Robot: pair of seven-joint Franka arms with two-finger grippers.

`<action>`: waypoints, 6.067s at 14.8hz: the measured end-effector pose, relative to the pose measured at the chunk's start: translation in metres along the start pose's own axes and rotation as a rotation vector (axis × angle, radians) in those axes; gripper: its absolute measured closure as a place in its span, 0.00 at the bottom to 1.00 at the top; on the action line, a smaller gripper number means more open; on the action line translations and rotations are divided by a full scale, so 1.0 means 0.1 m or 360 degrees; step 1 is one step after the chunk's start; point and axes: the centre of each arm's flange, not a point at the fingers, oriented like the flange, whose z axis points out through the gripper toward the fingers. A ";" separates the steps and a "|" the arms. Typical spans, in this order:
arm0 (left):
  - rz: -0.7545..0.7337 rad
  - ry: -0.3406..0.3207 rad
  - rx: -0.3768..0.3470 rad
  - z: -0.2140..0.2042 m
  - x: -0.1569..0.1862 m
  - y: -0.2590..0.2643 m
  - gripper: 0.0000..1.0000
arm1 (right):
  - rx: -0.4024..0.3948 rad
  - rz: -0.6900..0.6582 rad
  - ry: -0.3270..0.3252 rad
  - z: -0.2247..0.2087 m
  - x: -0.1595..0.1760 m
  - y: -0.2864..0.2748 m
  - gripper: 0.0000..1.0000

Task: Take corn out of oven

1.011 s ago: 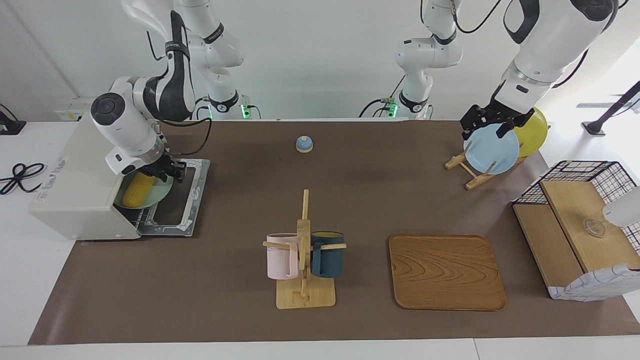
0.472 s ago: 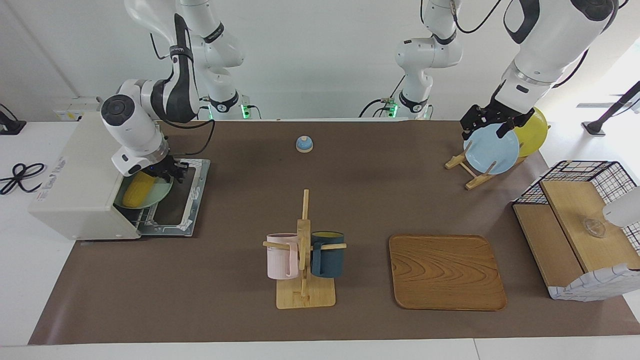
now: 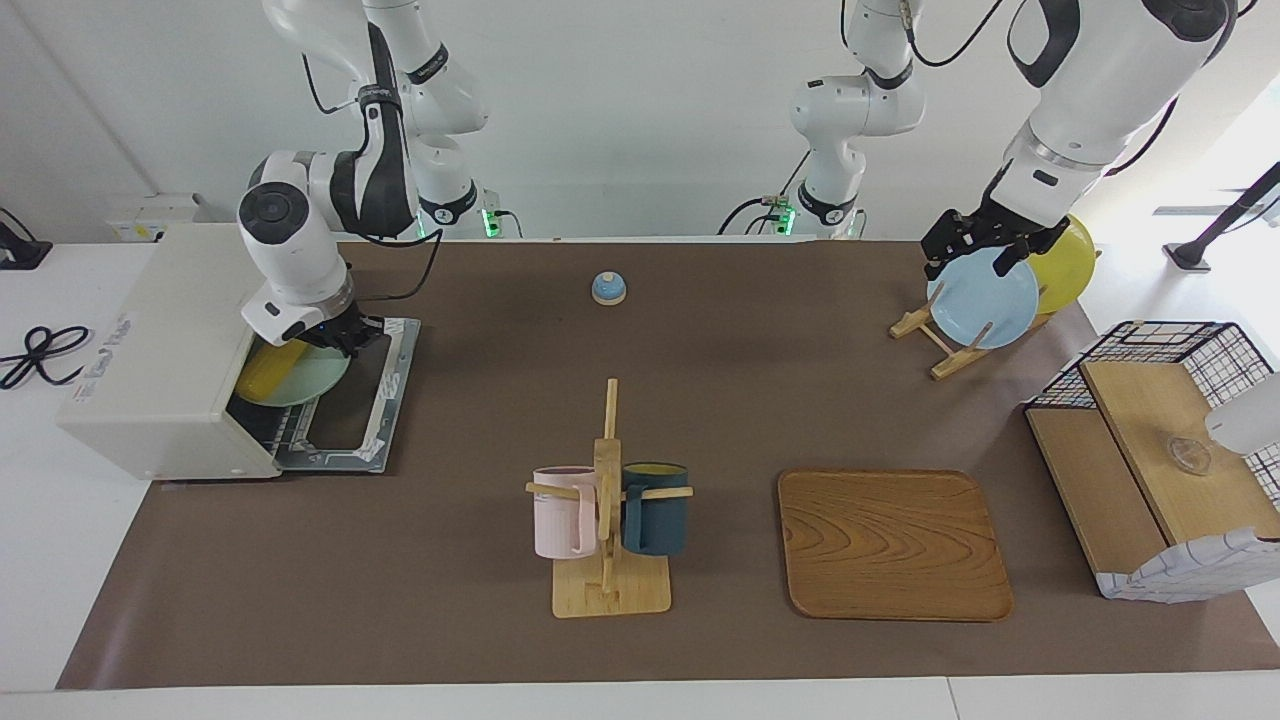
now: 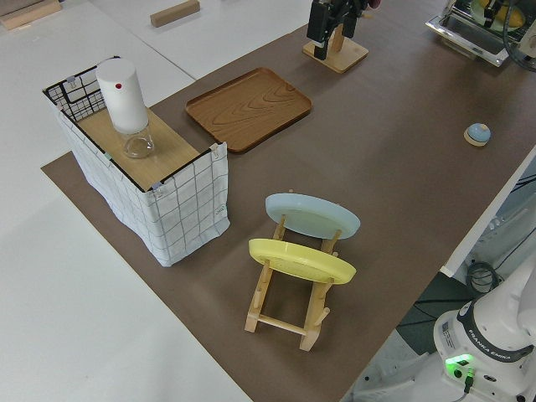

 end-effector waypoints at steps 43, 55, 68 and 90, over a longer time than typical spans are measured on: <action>0.0407 0.0147 -0.0161 0.90 0.16 0.87 0.00 | 0.0115 0.0531 -0.0089 -0.18 0.41 -2.00 0.99; 0.0743 0.0245 -0.0284 2.08 -0.53 3.32 0.00 | 0.0035 0.0544 -0.0128 0.81 -0.07 -0.80 0.99; 0.0672 0.0145 -0.0280 3.13 -0.69 4.07 0.00 | -0.0248 0.0303 -0.0238 0.01 -0.08 -0.63 0.99; 0.0226 0.0221 -0.0286 1.79 0.06 3.02 0.44 | -0.0088 0.0233 -0.0132 -1.54 -0.41 0.39 0.86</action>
